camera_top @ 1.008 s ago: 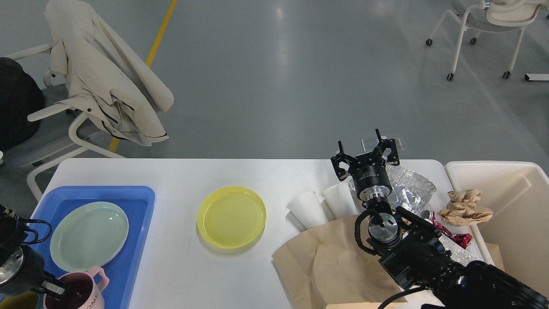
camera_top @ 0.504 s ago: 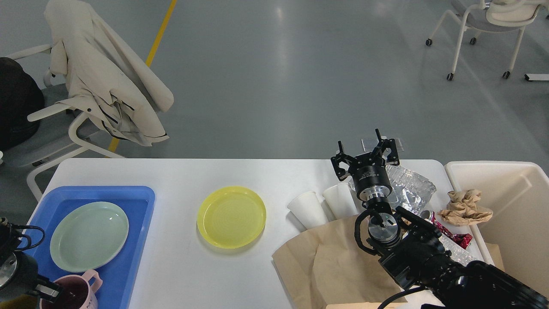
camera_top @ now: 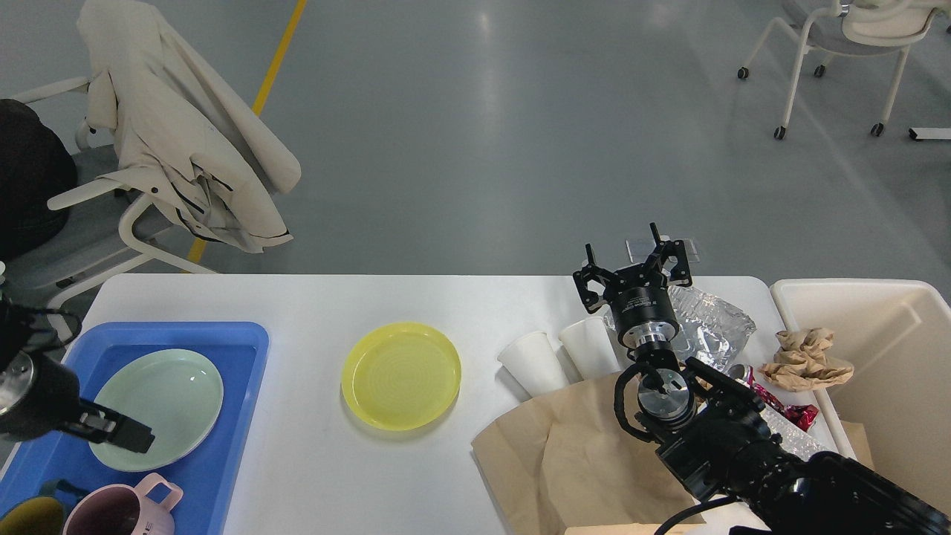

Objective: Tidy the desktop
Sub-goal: 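Raise the left gripper up from the tray, then lower the left gripper to the yellow plate rim and grasp it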

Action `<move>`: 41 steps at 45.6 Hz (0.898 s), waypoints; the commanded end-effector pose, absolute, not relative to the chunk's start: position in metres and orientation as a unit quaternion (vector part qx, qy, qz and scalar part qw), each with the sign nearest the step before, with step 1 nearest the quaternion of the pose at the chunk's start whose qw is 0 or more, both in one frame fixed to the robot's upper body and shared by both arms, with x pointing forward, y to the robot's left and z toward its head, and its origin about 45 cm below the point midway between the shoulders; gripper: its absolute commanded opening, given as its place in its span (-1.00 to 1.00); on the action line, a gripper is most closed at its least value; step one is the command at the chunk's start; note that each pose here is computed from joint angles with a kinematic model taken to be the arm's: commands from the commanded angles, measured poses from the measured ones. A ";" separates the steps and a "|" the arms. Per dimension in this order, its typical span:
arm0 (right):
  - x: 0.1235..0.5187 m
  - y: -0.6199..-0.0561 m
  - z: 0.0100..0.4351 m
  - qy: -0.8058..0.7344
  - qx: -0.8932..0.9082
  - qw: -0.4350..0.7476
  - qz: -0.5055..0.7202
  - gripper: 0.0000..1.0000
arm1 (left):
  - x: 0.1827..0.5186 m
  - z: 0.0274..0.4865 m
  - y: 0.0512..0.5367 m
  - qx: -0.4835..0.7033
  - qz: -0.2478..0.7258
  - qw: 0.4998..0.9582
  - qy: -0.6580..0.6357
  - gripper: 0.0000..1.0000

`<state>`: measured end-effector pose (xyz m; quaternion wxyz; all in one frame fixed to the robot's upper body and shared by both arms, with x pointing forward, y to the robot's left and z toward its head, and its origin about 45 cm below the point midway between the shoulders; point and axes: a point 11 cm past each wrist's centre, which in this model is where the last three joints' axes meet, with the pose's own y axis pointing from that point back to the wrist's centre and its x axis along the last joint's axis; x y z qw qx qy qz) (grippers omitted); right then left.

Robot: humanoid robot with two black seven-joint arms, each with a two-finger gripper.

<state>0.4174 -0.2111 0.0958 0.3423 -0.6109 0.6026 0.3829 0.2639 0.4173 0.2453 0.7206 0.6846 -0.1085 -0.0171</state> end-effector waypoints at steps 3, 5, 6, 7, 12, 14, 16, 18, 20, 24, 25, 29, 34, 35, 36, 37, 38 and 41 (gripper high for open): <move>0.417 -0.211 0.096 0.602 -0.611 0.342 0.383 1.00 | 0.334 0.365 0.379 0.640 0.063 0.736 -0.212 0.47; 0.417 -0.211 0.096 0.603 -0.611 0.342 0.383 1.00 | 0.352 0.392 0.370 0.622 0.098 0.739 -0.240 0.47; 0.417 -0.211 0.096 0.603 -0.611 0.342 0.383 1.00 | 0.361 0.402 0.360 0.611 0.107 0.743 -0.253 0.47; 0.417 -0.211 0.096 0.603 -0.611 0.342 0.383 1.00 | 0.369 0.412 0.350 0.598 0.114 0.748 -0.265 0.47; 0.417 -0.211 0.096 0.603 -0.611 0.342 0.383 1.00 | 0.395 0.450 0.311 0.568 0.137 0.752 -0.304 0.47; 0.417 -0.211 0.096 0.603 -0.611 0.342 0.383 1.00 | 0.401 0.463 0.299 0.566 0.138 0.746 -0.321 0.46; 0.417 -0.211 0.096 0.603 -0.611 0.342 0.383 1.00 | 0.403 0.461 0.290 0.566 0.129 0.747 -0.325 0.46; 0.417 -0.211 0.096 0.603 -0.611 0.342 0.383 1.00 | 0.404 0.454 0.284 0.569 0.116 0.748 -0.321 0.46; 0.417 -0.211 0.096 0.603 -0.611 0.342 0.383 1.00 | 0.403 0.440 0.283 0.581 0.100 0.746 -0.310 0.46; 0.417 -0.211 0.096 0.603 -0.611 0.342 0.383 1.00 | 0.403 0.396 0.288 0.615 0.072 0.734 -0.278 0.46; 0.417 -0.211 0.096 0.603 -0.611 0.342 0.383 1.00 | 0.405 0.388 0.285 0.618 0.074 0.731 -0.279 0.46; 0.417 -0.211 0.096 0.603 -0.611 0.342 0.383 1.00 | 0.403 0.353 0.274 0.629 0.067 0.729 -0.259 0.46; 0.417 -0.211 0.096 0.603 -0.611 0.342 0.383 1.00 | 0.391 0.307 0.278 0.655 0.069 0.720 -0.219 0.46; 0.417 -0.211 0.096 0.603 -0.611 0.342 0.383 1.00 | 0.390 0.299 0.277 0.658 0.069 0.717 -0.219 0.46; 0.417 -0.211 0.096 0.603 -0.611 0.342 0.383 1.00 | 0.389 0.292 0.277 0.659 0.070 0.716 -0.221 0.46; 0.417 -0.211 0.096 0.603 -0.611 0.342 0.383 1.00 | 0.389 0.287 0.272 0.657 0.069 0.716 -0.226 0.46; 0.417 -0.211 0.096 0.603 -0.611 0.342 0.383 1.00 | 0.389 0.280 0.271 0.657 0.069 0.715 -0.228 0.46; 0.417 -0.211 0.096 0.603 -0.611 0.342 0.383 1.00 | 0.382 0.256 0.267 0.658 0.061 0.717 -0.221 0.46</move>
